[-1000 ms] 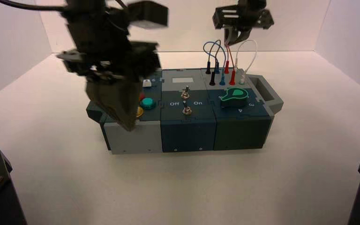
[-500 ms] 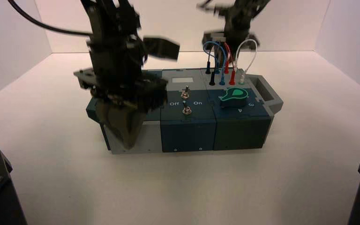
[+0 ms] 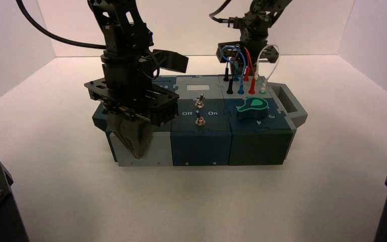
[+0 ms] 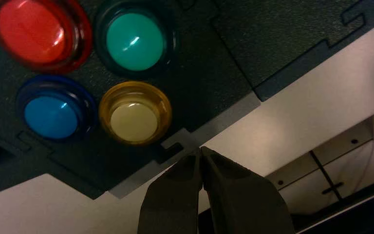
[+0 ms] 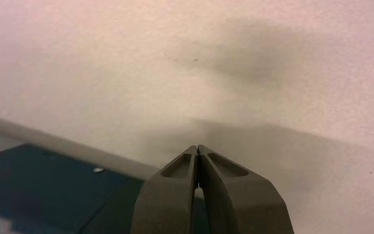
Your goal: Rotate the box clockwise.
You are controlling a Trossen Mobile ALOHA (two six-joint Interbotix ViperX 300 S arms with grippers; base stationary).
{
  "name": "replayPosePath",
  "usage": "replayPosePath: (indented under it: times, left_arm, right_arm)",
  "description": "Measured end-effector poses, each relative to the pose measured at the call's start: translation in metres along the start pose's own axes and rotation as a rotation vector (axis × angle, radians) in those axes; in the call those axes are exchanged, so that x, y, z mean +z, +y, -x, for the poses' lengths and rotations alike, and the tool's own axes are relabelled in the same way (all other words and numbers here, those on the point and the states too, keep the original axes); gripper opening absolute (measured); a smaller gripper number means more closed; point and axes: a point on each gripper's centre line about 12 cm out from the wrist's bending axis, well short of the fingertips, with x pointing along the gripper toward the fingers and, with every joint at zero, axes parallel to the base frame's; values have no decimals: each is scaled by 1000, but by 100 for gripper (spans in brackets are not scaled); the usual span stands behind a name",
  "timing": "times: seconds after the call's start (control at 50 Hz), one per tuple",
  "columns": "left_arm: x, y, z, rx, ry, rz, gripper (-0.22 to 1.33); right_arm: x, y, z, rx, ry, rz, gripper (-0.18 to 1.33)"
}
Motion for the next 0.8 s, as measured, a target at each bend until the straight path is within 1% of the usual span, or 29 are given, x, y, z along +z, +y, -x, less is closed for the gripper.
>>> replayPosePath:
  times: [0.1, 0.14, 0.22, 0.24, 0.36, 0.46, 0.56, 0.72, 0.8]
  left_arm:
    - [2, 8, 1, 10, -2, 14, -17]
    - [3, 17, 1, 21, -4, 28, -17]
    - [5, 24, 1, 31, -2, 41, -17]
    - [6, 28, 1, 36, 0, 48, -17]
    - [8, 38, -3, 48, 17, 65, -17]
    - [8, 41, -6, 54, 27, 68, -17]
    - [10, 42, -8, 61, 36, 66, -17]
    - [18, 44, -9, 74, 32, 51, -17]
    - [22, 47, -9, 78, 28, 56, -17]
  right_arm:
    - [-1, 4, 4, 4, 4, 8, -15]
    - [-2, 6, 6, 7, 12, 11, -15]
    - [-4, 6, 6, 7, 20, 7, -15]
    - [-6, 6, 7, 8, 26, 6, -15]
    - [-13, 5, 10, 9, 46, 1, -15]
    - [-17, 5, 11, 10, 60, -3, -15]
    - [-24, 4, 14, 12, 79, -12, -15]
    - [-35, 4, 21, 16, 116, -20, -15]
    - [-40, 4, 23, 18, 135, -22, -15]
